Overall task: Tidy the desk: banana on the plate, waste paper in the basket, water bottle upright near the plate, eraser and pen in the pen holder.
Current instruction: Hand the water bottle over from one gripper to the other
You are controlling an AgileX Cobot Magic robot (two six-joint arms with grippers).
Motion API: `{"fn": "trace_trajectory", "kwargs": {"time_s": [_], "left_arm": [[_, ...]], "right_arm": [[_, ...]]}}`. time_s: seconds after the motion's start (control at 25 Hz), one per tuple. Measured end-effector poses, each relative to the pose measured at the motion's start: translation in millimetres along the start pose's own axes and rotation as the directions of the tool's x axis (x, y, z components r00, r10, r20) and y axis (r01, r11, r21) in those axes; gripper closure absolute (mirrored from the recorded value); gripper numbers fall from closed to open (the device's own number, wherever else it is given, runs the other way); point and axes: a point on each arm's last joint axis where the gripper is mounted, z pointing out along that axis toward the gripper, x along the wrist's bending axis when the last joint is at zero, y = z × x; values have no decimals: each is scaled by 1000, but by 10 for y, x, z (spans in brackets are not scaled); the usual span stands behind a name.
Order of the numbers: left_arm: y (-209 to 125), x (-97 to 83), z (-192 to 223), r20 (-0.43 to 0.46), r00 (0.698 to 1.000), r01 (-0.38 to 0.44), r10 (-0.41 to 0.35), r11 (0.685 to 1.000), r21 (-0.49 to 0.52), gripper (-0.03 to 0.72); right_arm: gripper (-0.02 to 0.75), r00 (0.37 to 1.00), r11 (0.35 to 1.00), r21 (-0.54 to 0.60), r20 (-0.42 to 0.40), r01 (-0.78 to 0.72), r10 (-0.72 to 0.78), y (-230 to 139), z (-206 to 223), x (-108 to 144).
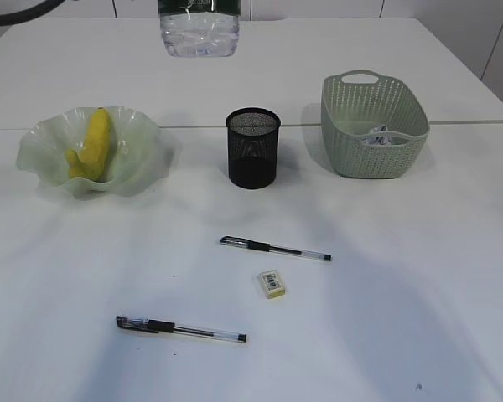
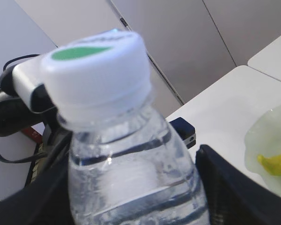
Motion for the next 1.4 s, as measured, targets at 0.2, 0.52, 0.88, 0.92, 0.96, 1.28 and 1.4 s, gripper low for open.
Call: {"fn": "trace_trajectory", "kwargs": {"time_s": [0.2, 0.52, 0.88, 0.92, 0.96, 1.28, 1.4], "left_arm": [[-5, 10, 0, -11, 1000, -21, 21, 1000, 6, 325], [0, 20, 10, -30, 999, -32, 32, 1000, 1, 325], [1, 39, 14, -55, 998, -42, 42, 999, 2, 325], [-2, 37, 19, -57, 997, -45, 45, 999, 5, 325], [-4, 40, 19, -60, 997, -48, 48, 999, 8, 325], [-20, 60, 50, -85, 994, -60, 62, 998, 20, 326], [-25, 77, 58, -94, 994, -60, 62, 998, 19, 326]], "right_arm": [[199, 1000, 1000, -4, 5, -31, 31, 3, 0, -4], [195, 999, 999, -12, 13, -37, 37, 11, 0, -12], [194, 999, 999, -16, 28, -34, 34, 13, 0, -26], [194, 999, 999, -13, 30, -33, 33, 11, 0, -28], [194, 999, 999, -11, 33, -31, 32, 9, 0, -30], [193, 997, 1000, 2, 68, -25, 25, 0, -83, -97], [193, 997, 1000, 2, 75, -27, 26, 2, -122, -119]]}}
